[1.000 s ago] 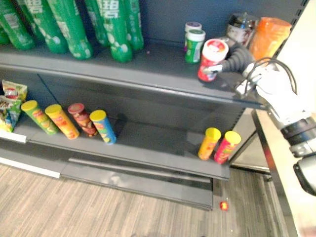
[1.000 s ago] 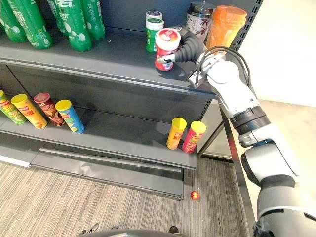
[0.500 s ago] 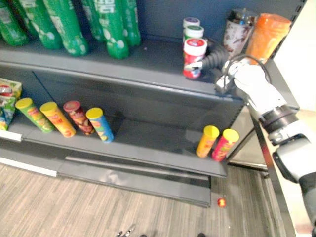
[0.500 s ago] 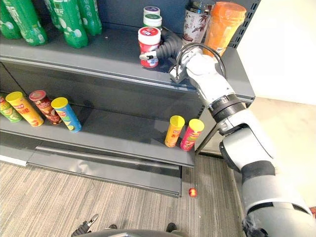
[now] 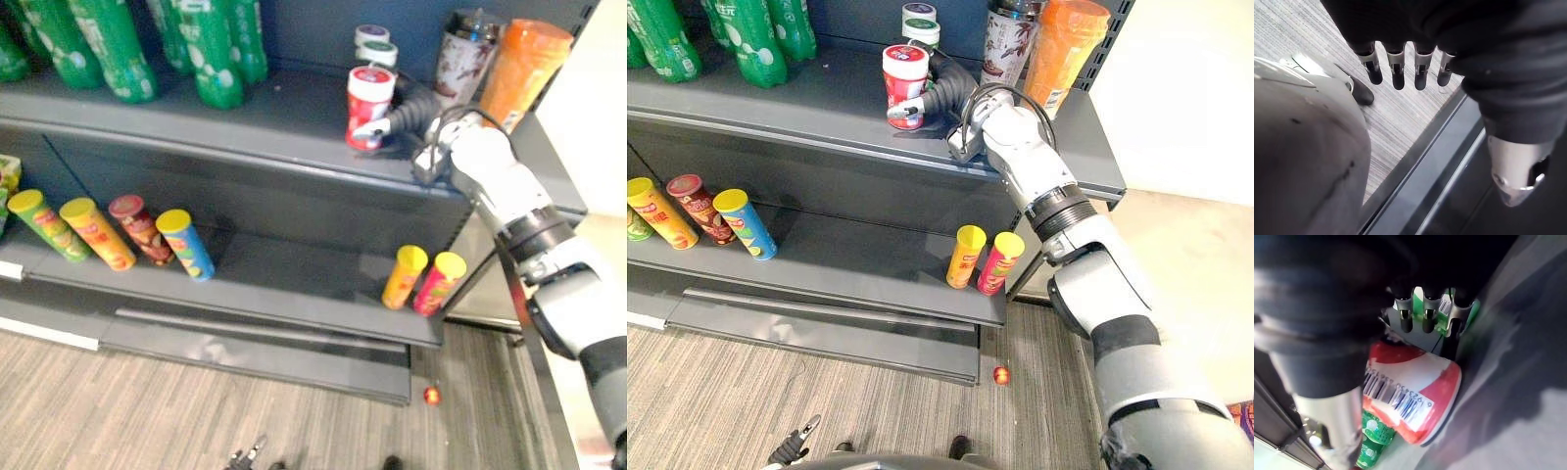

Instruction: Put the gum and the chips on the shelf.

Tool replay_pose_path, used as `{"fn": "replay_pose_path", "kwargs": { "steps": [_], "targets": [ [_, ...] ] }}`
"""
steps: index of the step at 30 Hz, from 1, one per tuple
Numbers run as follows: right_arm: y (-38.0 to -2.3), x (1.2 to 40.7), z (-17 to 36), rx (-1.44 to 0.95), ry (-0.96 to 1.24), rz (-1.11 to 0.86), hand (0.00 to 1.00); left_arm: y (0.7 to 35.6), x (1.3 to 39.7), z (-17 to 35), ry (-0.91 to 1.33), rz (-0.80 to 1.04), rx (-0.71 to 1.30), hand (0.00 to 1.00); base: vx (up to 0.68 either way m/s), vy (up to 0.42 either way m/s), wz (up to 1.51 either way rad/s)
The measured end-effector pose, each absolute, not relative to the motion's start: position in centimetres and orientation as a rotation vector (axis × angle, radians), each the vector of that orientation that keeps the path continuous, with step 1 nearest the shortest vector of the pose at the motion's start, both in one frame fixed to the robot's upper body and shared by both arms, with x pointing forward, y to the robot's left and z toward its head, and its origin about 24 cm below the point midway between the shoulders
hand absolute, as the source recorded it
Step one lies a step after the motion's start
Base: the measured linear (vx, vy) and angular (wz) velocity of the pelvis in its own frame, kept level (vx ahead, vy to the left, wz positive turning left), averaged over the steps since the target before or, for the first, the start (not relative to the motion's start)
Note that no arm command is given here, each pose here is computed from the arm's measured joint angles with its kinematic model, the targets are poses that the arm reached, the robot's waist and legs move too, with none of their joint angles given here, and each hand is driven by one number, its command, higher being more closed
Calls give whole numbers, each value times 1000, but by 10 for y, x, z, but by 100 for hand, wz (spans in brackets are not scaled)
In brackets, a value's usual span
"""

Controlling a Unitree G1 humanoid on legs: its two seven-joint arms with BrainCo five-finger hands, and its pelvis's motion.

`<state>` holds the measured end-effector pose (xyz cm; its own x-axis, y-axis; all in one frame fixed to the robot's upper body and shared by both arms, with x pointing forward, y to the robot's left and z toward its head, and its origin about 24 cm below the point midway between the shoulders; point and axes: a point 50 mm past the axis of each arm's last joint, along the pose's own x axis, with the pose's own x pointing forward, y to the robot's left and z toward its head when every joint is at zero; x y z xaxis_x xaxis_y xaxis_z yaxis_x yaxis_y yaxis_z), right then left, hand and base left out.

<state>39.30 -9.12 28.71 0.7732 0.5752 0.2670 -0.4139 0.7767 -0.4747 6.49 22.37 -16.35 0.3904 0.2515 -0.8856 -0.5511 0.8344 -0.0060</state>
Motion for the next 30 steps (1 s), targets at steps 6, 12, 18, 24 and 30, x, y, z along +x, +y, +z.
{"fn": "replay_pose_path", "kwargs": {
  "steps": [6,12,18,24,30],
  "targets": [
    [-105,376,316,-394,-532,560,0,227,56,-164,1060,551,-328,0,20,4,-15],
    [-129,349,356,-362,-709,543,0,230,52,-164,1065,564,-328,0,-3,7,-14],
    [-134,330,361,-344,-810,577,0,231,49,-164,1071,567,-325,0,-31,1,-13],
    [-157,298,358,-339,-922,567,0,232,46,-164,1078,570,-319,0,2,1,-1],
    [-202,253,352,-228,-1117,446,0,232,44,-164,1086,559,-303,0,23,8,-5]
  ]
}}
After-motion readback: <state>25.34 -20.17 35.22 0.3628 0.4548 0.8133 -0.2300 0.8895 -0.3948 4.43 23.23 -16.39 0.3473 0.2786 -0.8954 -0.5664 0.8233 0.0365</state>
